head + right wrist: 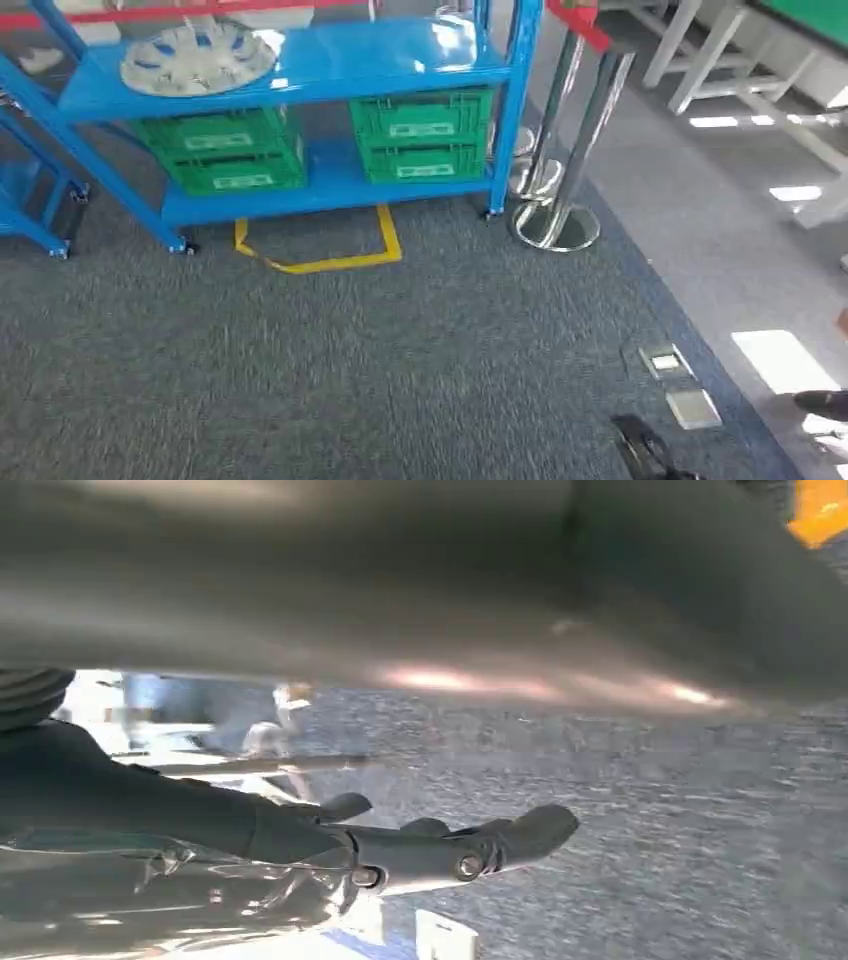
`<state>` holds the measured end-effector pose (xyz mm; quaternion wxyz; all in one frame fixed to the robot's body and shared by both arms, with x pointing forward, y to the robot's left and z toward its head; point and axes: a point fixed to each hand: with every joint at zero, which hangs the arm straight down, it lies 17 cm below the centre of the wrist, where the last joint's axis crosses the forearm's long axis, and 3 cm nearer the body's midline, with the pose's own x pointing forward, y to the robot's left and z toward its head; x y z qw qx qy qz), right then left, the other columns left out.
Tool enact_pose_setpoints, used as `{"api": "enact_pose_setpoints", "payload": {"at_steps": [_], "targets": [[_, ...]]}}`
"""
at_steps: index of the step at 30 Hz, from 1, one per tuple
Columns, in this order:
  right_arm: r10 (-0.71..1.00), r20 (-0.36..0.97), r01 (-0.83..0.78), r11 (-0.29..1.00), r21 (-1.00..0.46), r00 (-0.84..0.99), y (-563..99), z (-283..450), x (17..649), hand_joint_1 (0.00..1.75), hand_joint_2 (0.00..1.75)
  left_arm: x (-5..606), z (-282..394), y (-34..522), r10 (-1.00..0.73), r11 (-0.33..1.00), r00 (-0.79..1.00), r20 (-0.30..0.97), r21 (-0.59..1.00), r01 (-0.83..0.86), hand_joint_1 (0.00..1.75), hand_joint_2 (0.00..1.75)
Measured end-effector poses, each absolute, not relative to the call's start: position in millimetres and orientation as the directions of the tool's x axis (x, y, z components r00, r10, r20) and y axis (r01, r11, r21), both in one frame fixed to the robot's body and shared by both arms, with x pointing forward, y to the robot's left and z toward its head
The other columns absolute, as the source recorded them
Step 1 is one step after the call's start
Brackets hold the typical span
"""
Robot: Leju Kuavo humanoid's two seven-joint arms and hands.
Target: Take the parts from the cabinet and place them on the table.
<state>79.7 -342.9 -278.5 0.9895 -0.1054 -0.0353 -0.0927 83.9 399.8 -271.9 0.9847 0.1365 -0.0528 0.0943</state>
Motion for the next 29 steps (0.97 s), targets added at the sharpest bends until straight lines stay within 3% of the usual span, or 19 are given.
{"api": "enact_pose_setpoints", "payload": {"at_steps": [29], "targets": [[-0.167, 0.087, 0.181, 0.964, -0.195, 0.982, -339.7, -278.7, 80.5, 0.0, 0.0, 85.3, -271.6, 400.0, 0.18, 0.943, 0.974, 0.135, 0.258, -0.21, 0.0, 0.0]]}}
